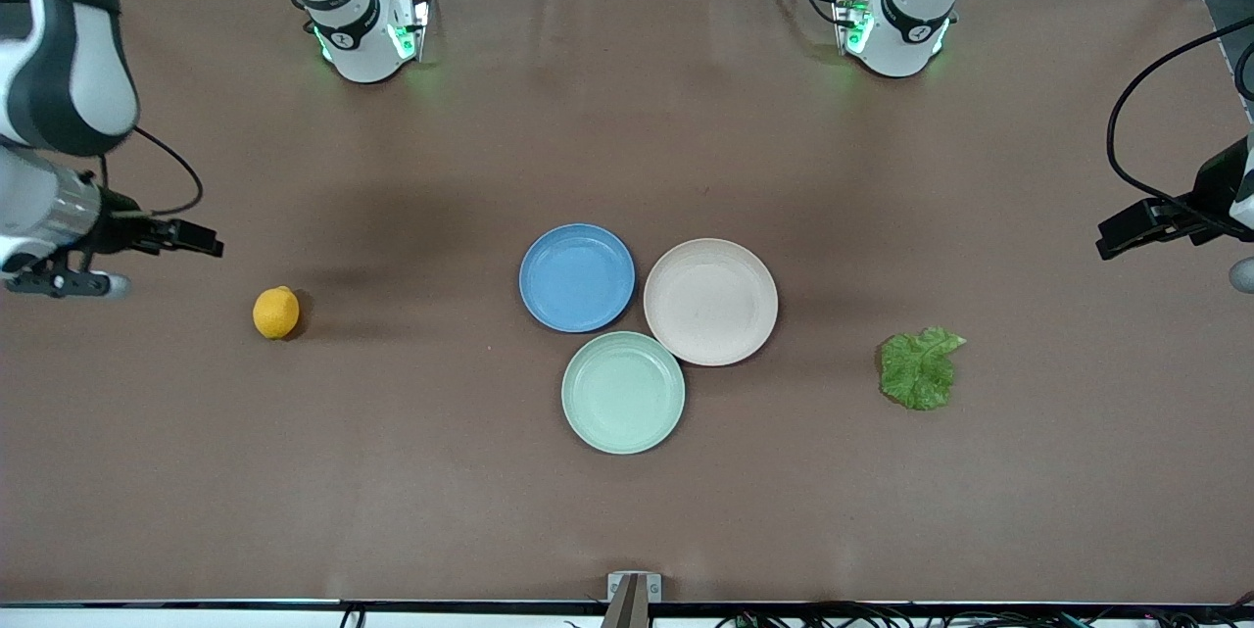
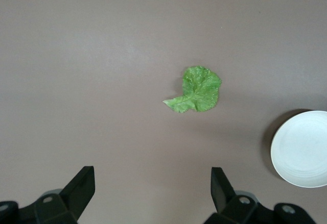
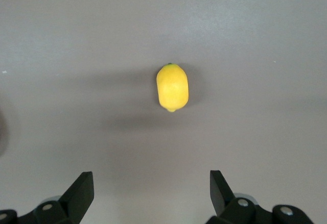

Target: Pick lemon and lettuce from plates

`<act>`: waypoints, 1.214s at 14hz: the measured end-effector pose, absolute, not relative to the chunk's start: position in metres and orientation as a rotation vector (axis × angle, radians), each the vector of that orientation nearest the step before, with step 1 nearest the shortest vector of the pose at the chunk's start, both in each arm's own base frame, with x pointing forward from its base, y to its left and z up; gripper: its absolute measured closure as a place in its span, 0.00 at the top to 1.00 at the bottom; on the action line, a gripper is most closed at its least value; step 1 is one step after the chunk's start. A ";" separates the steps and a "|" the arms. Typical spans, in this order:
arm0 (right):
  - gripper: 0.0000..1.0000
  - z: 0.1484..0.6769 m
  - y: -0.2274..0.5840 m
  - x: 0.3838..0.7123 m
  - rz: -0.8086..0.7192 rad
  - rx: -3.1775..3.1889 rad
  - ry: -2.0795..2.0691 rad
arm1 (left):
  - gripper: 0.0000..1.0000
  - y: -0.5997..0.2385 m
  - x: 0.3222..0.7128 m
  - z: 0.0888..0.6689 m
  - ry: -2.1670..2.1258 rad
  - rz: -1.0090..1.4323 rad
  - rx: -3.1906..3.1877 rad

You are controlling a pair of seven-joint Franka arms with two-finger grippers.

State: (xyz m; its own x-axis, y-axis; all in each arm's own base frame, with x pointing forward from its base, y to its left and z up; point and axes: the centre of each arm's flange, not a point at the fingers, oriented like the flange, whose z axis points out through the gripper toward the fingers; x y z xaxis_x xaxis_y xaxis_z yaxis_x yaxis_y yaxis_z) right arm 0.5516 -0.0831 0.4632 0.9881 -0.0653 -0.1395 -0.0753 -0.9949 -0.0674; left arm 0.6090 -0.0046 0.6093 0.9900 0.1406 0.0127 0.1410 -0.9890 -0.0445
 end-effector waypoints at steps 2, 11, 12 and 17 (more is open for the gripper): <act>1.00 0.509 -0.082 0.550 0.209 -3.057 0.106 | 1.00 0.005 0.606 0.612 -0.241 -0.004 -3.109; 1.00 0.642 -0.083 0.551 0.022 -3.140 0.089 | 1.00 -0.006 0.546 0.605 -0.193 0.045 -3.160; 1.00 0.647 -0.083 0.551 0.006 -3.142 0.089 | 1.00 -0.009 0.540 0.603 -0.185 0.038 -3.160; 1.00 0.665 -0.085 0.552 -0.055 -3.148 0.093 | 1.00 -0.033 0.527 0.608 -0.117 0.020 -3.161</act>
State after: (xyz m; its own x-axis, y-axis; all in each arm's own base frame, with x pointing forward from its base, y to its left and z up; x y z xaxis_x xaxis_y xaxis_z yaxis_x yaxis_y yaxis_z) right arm 0.5519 -0.0846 0.6652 0.9977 -0.0586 0.0349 -0.0589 -0.9982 0.0076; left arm 0.5275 -0.0333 0.6076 0.9972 0.0738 -0.0137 0.0741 -0.9970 0.0209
